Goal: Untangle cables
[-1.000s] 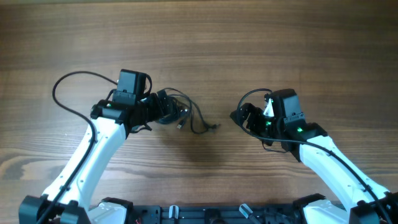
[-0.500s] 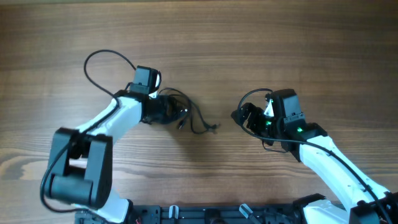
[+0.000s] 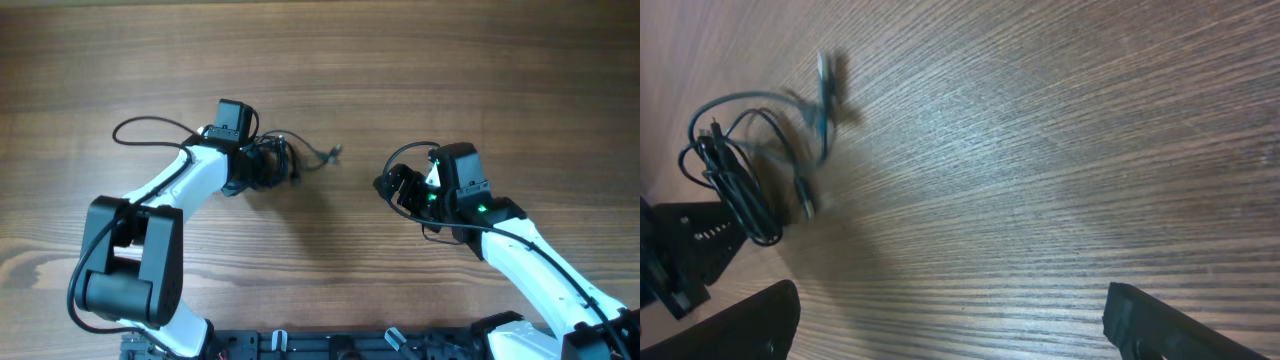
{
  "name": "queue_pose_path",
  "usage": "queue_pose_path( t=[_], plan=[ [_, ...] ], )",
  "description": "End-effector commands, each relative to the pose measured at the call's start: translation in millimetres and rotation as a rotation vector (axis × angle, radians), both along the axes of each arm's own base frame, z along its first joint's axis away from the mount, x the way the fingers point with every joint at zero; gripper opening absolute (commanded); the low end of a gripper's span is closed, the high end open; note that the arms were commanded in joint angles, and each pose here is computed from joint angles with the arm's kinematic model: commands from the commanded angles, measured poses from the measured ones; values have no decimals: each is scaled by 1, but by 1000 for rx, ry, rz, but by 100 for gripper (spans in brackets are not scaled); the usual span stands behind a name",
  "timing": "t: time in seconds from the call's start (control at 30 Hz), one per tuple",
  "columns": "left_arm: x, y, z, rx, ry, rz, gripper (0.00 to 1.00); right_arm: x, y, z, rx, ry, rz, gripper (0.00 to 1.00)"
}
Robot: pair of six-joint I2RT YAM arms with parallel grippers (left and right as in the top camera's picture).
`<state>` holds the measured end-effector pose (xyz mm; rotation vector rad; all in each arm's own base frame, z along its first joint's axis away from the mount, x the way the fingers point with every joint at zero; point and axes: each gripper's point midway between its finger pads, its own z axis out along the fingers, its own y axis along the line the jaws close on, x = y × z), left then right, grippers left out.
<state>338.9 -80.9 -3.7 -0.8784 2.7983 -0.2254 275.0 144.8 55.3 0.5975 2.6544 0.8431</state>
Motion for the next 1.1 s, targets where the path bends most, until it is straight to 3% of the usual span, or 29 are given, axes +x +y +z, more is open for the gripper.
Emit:
queue_pose_path(
  t=[0.0,0.07,0.13,0.27,0.33,0.4,0.5,0.67,0.77,0.9,1.07],
  plan=[
    [-64,-43,-31,-143,247,-9,4,1,-3,-3,-18,6,-12,100],
    [-67,-46,-28,-133,235,-105,4,-6,2,-3,-4,20,32,100],
    [-71,-44,-18,-114,214,-254,4,-15,18,4,40,-32,201,100],
    [-84,-38,12,-76,169,-484,4,-22,42,24,97,-228,504,100],
    [-86,-34,26,-57,146,-480,4,-17,43,27,96,-261,508,100],
    [-87,-34,45,-60,100,-482,4,-11,47,33,177,-182,376,100],
    [-85,-34,69,-68,19,-474,4,-18,56,41,384,99,121,100],
    [-80,-35,98,-70,-99,-485,4,-45,100,65,561,262,156,100],
    [-80,-35,100,-70,-105,-484,4,-55,117,62,570,384,49,100],
    [-85,-44,100,-81,-101,-515,4,-46,121,45,500,405,-193,100],
    [-102,-75,102,-111,-114,-722,4,-19,112,45,529,362,-395,100]
  ],
)
